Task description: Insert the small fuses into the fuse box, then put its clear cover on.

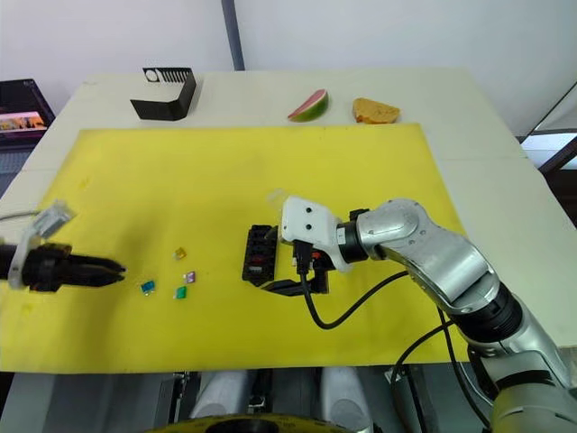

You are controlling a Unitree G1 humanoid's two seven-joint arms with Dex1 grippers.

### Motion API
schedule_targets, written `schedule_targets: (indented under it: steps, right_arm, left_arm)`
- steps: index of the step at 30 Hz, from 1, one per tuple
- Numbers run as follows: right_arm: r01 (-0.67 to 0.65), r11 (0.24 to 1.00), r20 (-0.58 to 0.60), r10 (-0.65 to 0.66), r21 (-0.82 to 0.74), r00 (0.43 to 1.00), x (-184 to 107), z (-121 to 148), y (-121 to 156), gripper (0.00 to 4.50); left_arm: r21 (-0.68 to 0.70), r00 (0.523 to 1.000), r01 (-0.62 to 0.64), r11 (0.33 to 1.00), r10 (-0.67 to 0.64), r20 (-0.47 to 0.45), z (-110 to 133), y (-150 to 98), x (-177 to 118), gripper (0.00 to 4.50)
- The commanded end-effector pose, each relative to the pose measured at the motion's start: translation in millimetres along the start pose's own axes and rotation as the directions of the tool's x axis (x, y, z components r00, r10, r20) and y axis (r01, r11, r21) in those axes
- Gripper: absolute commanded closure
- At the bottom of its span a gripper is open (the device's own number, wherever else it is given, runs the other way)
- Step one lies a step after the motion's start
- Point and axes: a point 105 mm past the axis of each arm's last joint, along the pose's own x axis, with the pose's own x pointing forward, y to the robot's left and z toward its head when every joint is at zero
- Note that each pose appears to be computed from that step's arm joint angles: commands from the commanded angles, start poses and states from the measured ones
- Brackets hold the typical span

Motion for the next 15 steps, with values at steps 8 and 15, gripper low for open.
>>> schedule_targets:
  steps: [8,15]
  right_arm:
    - [-0.019,0.999,0.039,0.021,-0.036,0.999,1.0,10.4,1.3,0.00]
    - [-0.043,0.999,0.160,0.039,0.020,0.986,-10.5,45.8,-7.7,0.00]
  left_arm:
    - [-0.313,0.939,0.033,0.949,0.077,0.334,-17.3,-24.9,5.5,2.22]
    - [-0.408,0.915,0.036,0.912,0.134,0.380,-34.8,-18.8,22.9,2.22]
